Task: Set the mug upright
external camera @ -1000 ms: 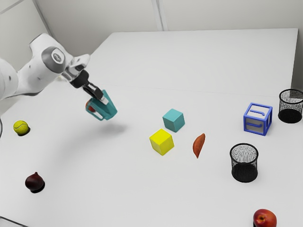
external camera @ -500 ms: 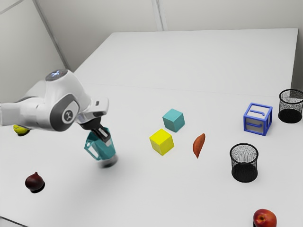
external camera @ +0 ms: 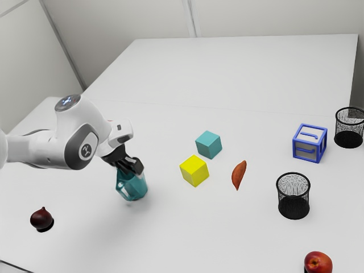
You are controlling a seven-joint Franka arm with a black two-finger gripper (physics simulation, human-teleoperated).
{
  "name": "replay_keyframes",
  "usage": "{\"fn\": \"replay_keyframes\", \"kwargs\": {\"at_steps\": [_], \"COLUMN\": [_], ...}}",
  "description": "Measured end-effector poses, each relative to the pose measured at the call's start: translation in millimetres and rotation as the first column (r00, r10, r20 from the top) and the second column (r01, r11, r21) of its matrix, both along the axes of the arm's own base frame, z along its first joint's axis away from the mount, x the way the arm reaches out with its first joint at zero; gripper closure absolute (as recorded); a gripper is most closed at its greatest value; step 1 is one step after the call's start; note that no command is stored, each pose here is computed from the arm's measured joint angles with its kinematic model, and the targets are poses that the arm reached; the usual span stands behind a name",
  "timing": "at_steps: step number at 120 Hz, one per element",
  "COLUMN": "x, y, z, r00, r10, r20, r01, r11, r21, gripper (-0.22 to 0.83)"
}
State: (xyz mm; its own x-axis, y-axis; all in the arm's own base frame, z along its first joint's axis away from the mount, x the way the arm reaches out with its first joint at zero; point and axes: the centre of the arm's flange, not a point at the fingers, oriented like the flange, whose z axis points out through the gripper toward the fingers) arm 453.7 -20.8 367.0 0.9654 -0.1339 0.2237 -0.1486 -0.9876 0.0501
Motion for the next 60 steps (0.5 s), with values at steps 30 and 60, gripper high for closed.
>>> {"fn": "replay_keyframes", "kwargs": {"at_steps": [30,60], "x": [21.8,88.1], "y": [-10.4,-3.1], "z": [46.7,255.2], "r00": [0.995,0.994], "r10": [0.016,-0.009], "r20": [0.102,0.109], "r01": [-0.015,0.003], "r11": [1.0,0.998], "r21": [-0.008,0.055], "gripper": [0.09,0.03]}}
